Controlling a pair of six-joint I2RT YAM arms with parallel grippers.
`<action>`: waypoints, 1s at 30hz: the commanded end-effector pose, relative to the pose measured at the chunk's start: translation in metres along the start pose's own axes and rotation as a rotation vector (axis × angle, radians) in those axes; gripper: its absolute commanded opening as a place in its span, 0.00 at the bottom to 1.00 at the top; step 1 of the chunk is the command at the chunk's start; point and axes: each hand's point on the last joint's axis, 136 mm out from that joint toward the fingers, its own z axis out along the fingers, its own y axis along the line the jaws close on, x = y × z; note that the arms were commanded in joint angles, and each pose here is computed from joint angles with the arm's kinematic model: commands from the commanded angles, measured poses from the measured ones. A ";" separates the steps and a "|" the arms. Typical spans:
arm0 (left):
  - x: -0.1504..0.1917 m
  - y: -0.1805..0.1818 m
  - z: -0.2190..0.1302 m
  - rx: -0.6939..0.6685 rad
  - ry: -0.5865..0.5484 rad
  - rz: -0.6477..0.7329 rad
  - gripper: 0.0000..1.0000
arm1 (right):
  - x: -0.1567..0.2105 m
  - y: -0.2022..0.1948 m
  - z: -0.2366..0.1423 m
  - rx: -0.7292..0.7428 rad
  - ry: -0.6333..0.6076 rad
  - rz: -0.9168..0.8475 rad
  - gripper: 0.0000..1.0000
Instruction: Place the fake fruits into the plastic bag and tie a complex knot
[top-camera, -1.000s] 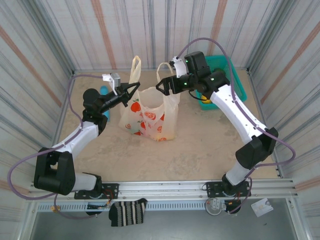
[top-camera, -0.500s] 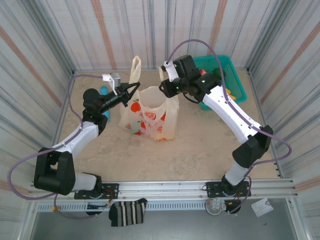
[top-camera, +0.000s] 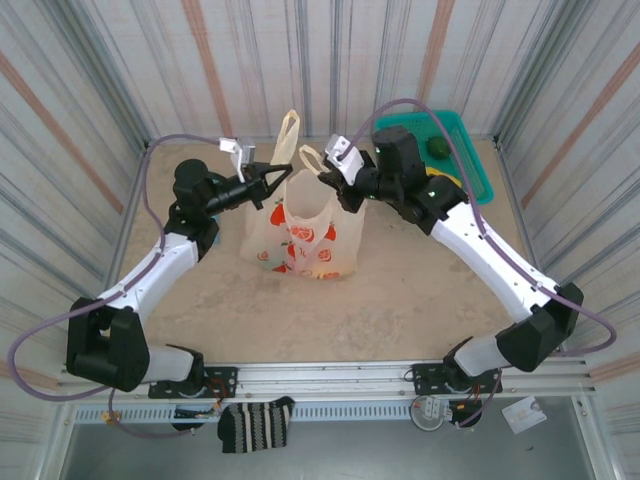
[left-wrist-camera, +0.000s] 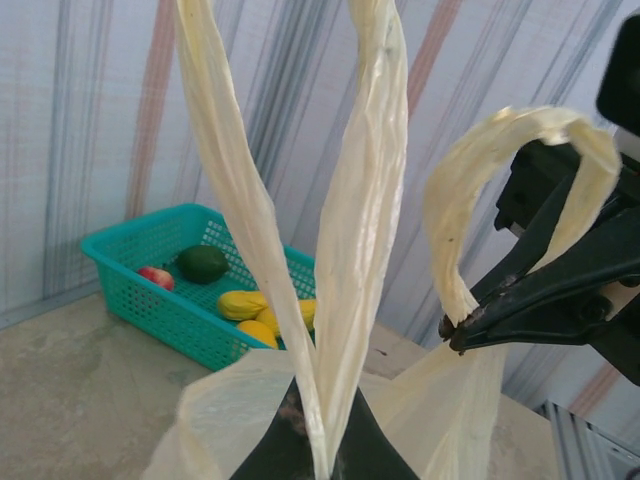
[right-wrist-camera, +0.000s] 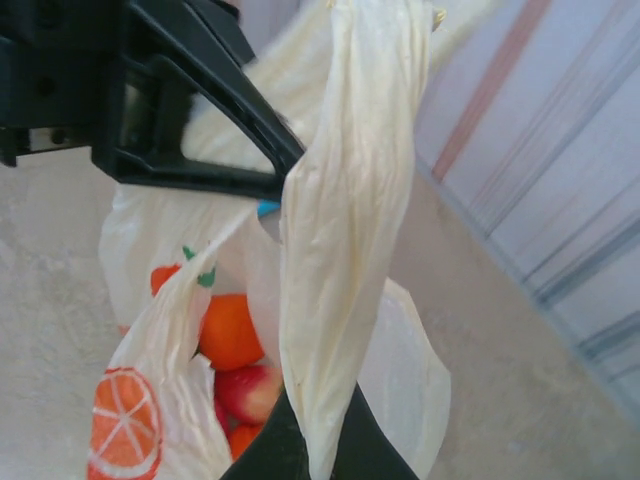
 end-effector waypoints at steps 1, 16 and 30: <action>0.000 -0.016 0.002 0.049 0.048 -0.012 0.00 | -0.016 0.006 -0.009 0.015 -0.124 -0.222 0.00; 0.020 -0.046 0.018 0.223 0.146 -0.011 0.00 | 0.005 0.008 0.014 -0.020 -0.108 -0.275 0.00; 0.017 -0.051 0.018 0.260 0.126 0.000 0.41 | 0.018 0.018 0.035 -0.058 -0.063 -0.273 0.00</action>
